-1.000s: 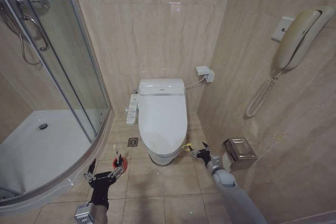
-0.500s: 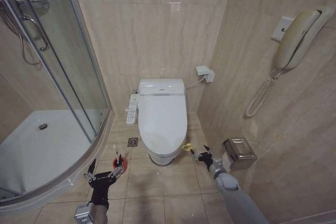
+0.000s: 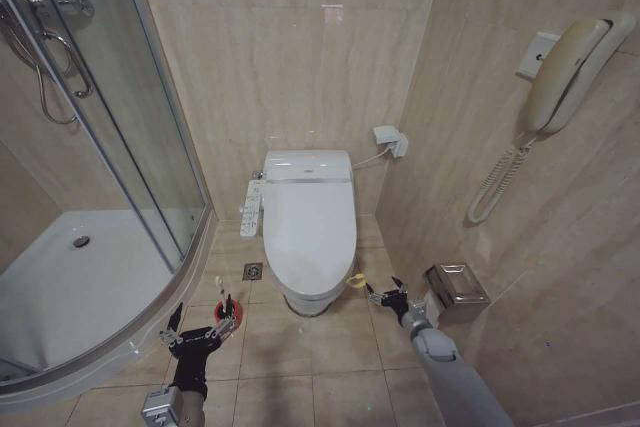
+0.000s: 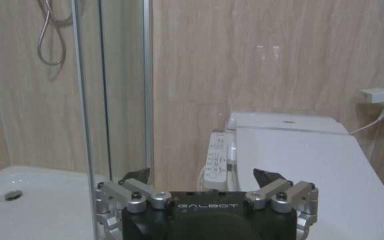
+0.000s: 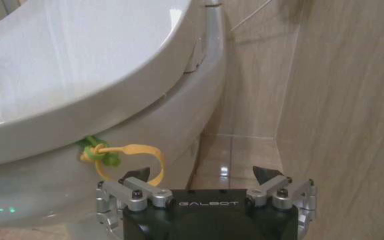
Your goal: Open the toilet lid, clean the toilet bowl with a toilet brush, close the toilet lid, and flush.
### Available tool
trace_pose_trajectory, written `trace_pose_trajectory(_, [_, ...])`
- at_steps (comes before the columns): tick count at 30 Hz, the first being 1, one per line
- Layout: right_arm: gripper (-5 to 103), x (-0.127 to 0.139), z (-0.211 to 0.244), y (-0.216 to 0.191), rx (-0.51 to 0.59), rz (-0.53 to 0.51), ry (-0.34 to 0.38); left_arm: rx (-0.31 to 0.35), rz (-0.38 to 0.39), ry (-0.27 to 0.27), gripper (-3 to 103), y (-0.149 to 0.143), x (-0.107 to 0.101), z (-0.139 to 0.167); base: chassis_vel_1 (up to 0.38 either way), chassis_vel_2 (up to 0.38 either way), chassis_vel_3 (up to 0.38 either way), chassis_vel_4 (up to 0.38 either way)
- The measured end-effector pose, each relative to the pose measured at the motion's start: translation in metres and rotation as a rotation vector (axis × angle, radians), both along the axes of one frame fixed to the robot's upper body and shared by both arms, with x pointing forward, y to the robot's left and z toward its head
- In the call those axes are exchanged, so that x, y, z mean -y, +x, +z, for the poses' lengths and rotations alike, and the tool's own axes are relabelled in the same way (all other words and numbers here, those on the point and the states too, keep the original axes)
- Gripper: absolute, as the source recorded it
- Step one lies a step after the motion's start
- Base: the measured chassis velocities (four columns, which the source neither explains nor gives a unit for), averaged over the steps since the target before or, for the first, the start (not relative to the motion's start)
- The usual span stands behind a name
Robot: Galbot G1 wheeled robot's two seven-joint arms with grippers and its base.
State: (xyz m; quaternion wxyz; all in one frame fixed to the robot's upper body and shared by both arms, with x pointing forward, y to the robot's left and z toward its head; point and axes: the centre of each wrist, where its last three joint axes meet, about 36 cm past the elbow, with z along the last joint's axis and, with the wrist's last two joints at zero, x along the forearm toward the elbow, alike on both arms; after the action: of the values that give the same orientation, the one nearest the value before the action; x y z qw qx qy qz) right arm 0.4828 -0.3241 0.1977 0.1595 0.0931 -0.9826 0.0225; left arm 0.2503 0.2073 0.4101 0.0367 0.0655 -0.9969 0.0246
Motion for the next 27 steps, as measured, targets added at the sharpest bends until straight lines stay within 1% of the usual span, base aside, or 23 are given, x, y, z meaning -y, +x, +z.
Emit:
trace_pose_trajectory(9, [100,0.0004,-0.0002,-0.0023,0.0,0.013,-0.014,0.0,0.0,0.0,100,0.0,0.0,0.0,-0.009,0.01,0.009,-0.011])
trace_pose_trajectory(14, [100,0.0013,-0.0011,-0.005,-0.02,0.035,-0.045,0.0,0.0,0.0,100,0.0,0.0,0.0,0.0,0.0,0.0,0.0])
trace_pose_trajectory(27, [100,0.003,-0.0051,-0.005,-0.021,0.026,-0.061,0.0,0.0,0.0,100,0.0,0.0,0.0,-0.006,0.01,0.01,-0.013])
